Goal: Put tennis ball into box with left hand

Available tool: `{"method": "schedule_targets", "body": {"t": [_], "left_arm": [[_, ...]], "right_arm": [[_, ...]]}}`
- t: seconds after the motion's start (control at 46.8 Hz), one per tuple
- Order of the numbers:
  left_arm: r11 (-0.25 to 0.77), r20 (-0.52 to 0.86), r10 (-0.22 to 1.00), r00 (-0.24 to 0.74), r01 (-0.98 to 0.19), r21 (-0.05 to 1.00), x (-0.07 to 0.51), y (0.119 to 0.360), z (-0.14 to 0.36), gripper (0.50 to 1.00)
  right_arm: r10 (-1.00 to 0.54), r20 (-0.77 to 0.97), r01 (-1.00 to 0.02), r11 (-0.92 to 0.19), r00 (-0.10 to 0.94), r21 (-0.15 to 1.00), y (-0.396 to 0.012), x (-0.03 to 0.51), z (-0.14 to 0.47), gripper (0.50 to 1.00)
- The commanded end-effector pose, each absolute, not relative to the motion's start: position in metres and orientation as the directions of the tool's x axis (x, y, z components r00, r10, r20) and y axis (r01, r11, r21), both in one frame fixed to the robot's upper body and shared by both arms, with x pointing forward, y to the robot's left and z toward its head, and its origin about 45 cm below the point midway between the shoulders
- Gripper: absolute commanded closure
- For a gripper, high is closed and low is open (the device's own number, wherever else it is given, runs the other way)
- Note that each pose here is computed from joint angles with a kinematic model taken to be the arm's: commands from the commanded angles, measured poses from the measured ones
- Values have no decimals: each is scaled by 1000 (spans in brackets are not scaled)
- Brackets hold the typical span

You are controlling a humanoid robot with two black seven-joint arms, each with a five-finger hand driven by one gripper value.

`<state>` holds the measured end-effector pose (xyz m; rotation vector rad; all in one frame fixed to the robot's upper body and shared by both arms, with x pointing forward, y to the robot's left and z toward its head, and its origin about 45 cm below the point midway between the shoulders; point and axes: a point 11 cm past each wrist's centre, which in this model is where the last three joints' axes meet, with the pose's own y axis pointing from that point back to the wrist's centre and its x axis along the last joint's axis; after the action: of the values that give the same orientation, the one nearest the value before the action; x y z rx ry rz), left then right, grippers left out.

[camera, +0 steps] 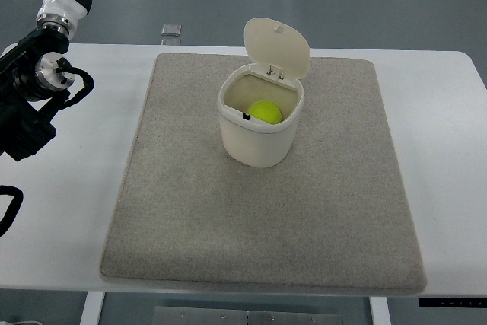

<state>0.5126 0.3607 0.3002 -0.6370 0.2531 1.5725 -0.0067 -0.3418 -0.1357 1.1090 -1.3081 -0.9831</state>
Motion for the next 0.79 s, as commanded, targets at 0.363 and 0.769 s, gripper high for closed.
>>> {"method": "schedule_targets", "body": {"t": [0.363, 0.769], "left_arm": [[-163, -609, 792, -44, -977, -141, 494, 383, 246, 662], [-30, -544, 839, 18, -996, -79, 493, 337, 216, 660]], "right_arm": [[-975, 219, -61, 216, 44, 974, -342, -7, -136, 599], [-975, 219, -61, 216, 44, 974, -342, -7, -136, 599]]}}
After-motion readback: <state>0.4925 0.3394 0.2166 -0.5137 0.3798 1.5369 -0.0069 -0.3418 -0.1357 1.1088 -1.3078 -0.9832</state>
